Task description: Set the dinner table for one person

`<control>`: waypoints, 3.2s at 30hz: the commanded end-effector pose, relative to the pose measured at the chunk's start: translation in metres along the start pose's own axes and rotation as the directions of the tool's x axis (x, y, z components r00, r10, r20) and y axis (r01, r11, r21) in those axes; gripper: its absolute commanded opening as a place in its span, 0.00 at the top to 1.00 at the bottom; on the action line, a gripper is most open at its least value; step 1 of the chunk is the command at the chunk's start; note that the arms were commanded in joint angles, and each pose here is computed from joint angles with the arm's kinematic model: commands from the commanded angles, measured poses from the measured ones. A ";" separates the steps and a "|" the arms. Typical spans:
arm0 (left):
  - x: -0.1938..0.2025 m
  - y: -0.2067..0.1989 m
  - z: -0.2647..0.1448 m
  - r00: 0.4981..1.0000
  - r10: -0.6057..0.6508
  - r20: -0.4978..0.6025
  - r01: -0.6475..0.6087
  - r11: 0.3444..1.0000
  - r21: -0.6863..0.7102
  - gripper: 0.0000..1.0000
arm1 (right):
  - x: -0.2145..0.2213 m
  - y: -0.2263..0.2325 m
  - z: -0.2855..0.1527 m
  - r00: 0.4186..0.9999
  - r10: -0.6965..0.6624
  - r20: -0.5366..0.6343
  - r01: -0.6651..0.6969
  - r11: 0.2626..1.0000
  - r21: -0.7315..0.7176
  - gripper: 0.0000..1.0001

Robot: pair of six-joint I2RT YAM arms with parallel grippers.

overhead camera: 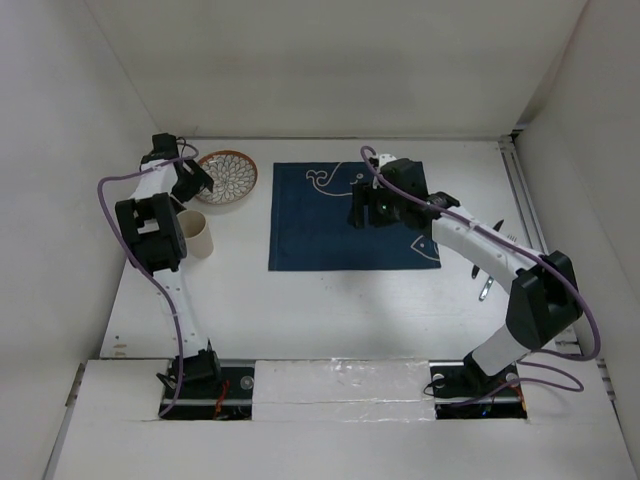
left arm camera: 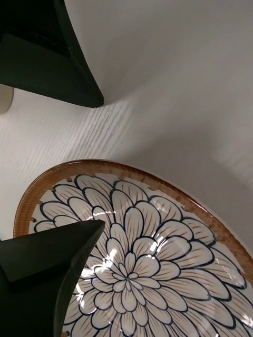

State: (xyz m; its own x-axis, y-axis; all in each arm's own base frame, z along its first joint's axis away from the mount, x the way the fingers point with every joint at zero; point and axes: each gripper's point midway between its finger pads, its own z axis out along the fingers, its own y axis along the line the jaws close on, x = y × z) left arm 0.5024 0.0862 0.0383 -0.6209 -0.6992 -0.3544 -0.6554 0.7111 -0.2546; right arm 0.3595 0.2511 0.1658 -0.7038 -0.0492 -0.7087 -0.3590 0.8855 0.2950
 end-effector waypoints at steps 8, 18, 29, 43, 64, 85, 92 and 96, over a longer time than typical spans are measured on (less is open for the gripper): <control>0.009 0.003 0.024 0.999 -0.038 -0.038 0.038 0.999 -0.005 0.84 | -0.028 0.013 -0.012 0.993 0.006 0.114 0.004 0.996 -0.088 0.24; -0.050 -0.090 -0.052 0.994 -0.011 0.111 -0.025 0.946 0.322 1.00 | -0.024 0.016 -0.007 0.993 0.036 0.113 -0.023 0.993 -0.112 0.24; -0.064 -0.202 -0.232 0.945 -0.046 0.323 -0.215 0.655 0.724 1.00 | -0.034 0.016 -0.039 0.981 0.069 0.183 -0.058 0.996 -0.066 0.24; 0.112 -0.291 -0.256 0.963 0.174 0.204 -0.262 0.460 0.848 1.00 | -0.031 -0.009 -0.113 0.953 0.099 0.285 -0.102 0.995 -0.007 0.24; 0.252 -0.300 -0.163 0.926 0.377 0.027 -0.208 0.448 0.869 1.00 | -0.019 -0.011 -0.162 0.940 0.078 0.331 -0.075 0.997 -0.021 0.23; 0.263 -0.275 -0.123 0.928 0.371 -0.031 -0.202 0.571 0.796 0.65 | -0.018 -0.009 -0.156 0.946 0.078 0.316 -0.071 0.997 -0.034 0.23; 0.234 -0.272 -0.159 0.945 0.320 0.069 -0.258 0.598 0.759 0.00 | -0.019 -0.005 -0.151 0.948 0.078 0.307 -0.065 0.997 -0.052 0.23; 0.204 -0.267 -0.204 0.949 0.252 0.189 -0.309 0.626 0.716 0.00 | -0.022 -0.003 -0.148 0.947 0.078 0.313 -0.060 0.996 -0.064 0.23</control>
State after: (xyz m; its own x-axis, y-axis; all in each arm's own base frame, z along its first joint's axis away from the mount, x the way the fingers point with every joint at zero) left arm 0.4609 -0.2779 0.1294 -0.8053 -0.4238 -0.4146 0.0040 0.6953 -0.7187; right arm 0.2793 0.1774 0.2643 -0.5403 0.1555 -0.8270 -0.3240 0.8685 0.3750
